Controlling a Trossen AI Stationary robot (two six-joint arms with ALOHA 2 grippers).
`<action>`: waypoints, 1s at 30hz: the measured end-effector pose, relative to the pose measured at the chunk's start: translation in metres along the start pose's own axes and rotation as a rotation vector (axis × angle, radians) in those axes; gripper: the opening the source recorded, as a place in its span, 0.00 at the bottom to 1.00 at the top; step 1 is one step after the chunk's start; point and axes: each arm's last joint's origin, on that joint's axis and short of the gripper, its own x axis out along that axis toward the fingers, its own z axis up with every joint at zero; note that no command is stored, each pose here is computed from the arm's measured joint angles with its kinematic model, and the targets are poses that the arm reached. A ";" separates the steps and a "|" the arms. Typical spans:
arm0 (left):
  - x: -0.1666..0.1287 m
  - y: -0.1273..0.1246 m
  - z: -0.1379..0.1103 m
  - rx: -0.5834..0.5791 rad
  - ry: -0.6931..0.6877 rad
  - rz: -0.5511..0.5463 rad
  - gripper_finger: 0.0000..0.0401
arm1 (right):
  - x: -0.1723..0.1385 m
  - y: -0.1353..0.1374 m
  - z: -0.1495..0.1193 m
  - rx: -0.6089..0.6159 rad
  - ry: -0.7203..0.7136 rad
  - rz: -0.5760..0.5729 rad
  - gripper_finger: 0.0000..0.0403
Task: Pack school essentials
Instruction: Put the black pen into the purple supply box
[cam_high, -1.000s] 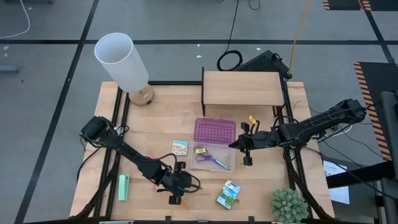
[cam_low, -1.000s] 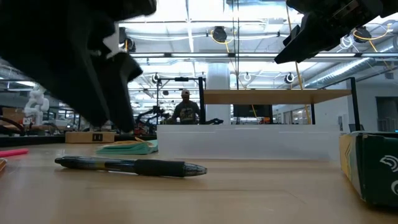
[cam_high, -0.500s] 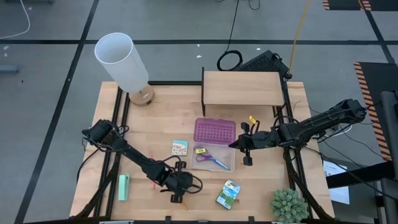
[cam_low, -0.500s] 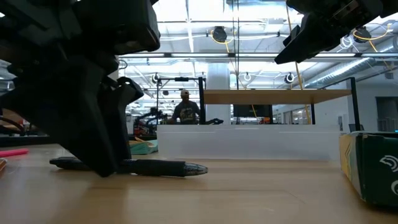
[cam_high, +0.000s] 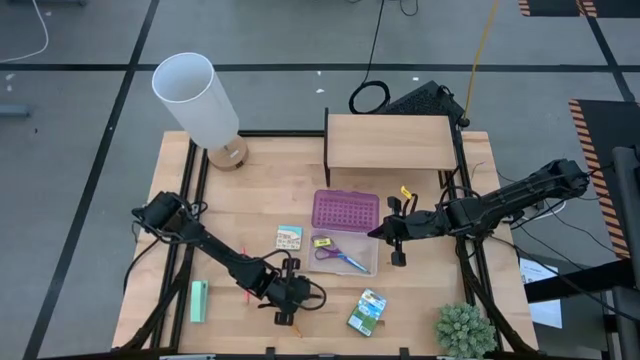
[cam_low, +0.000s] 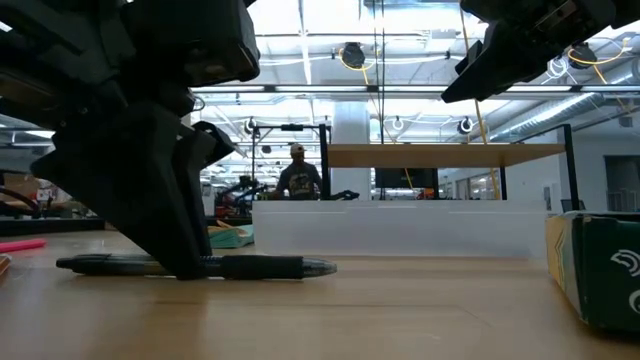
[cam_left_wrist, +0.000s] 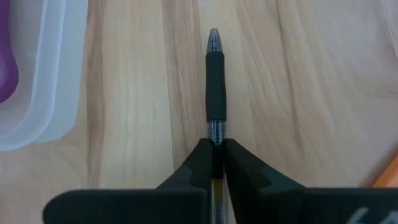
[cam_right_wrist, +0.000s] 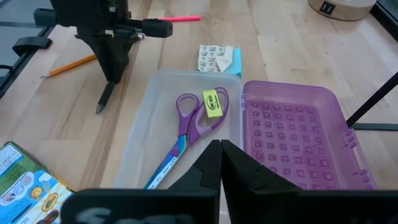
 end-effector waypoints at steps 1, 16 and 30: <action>0.000 0.000 0.000 -0.001 -0.001 0.000 0.07 | 0.000 0.000 0.000 0.000 0.000 0.000 0.00; -0.056 0.014 0.022 0.051 -0.129 0.024 0.09 | 0.000 0.000 0.003 0.106 -0.032 0.005 0.00; -0.100 0.068 0.047 0.112 -0.245 0.161 0.10 | 0.022 0.008 0.022 0.047 -0.252 0.032 0.30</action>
